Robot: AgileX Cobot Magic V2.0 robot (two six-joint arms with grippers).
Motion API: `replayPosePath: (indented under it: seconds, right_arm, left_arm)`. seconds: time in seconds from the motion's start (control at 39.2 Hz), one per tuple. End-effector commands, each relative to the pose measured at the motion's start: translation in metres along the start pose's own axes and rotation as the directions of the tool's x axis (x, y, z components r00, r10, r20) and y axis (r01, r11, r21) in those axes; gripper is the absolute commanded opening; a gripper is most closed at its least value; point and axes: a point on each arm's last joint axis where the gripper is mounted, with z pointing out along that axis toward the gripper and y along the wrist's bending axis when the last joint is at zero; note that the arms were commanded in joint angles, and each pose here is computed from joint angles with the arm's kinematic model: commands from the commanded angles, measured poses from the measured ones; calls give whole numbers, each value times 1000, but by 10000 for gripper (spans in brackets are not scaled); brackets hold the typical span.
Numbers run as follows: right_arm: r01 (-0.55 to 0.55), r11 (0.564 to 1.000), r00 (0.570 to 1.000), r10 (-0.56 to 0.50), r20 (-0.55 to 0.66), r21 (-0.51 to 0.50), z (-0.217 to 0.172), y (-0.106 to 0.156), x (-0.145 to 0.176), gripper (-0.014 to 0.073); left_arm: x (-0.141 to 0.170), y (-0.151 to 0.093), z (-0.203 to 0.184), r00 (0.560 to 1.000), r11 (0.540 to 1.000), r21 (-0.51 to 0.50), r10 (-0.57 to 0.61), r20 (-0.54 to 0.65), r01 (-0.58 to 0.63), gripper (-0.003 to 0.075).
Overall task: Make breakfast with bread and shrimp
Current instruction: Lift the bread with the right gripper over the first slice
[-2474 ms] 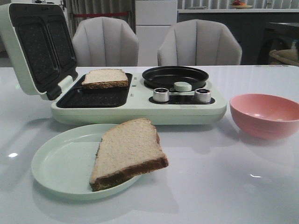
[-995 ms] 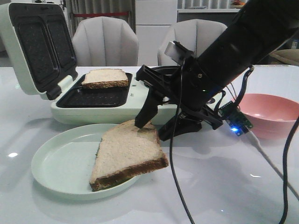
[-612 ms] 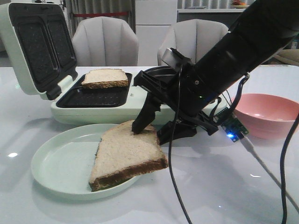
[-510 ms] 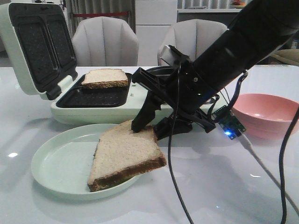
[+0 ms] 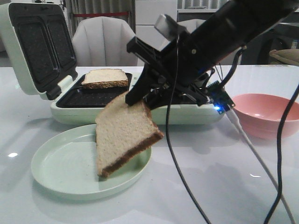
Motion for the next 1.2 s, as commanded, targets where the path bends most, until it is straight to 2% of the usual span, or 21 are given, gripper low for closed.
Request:
replayPosePath:
  seconds: [0.0,0.2,0.36,0.54,0.82,1.17]
  right_arm:
    - [74,992,993,-64,103,-99,-36,41,-19,199]
    - [57,985,973,-19,228,-160,-51,62,-41,199]
    - [-60,981,928,123,353,-185,-46,59,-61,181]
    - [28,983,930,42,366,-184,-25,62,-80,181]
    - [44,981,923,33,385,-190,7,55,-105,184]
    - [42,982,926,31,375,-186,35,46,-111,185]
  left_arm:
    - [-14,-1,-3,996,1000,31,0,91,-2,404]
    - [-14,-1,-3,996,1000,31,0,91,-2,403]
    - [-14,-1,-3,996,1000,31,0,91,-2,404]
    - [-14,-1,-3,996,1000,31,0,91,-2,403]
    - [-14,-1,-3,996,1000,31,0,91,-2,403]
    - [-14,-1,-3,996,1000,31,0,91,-2,403]
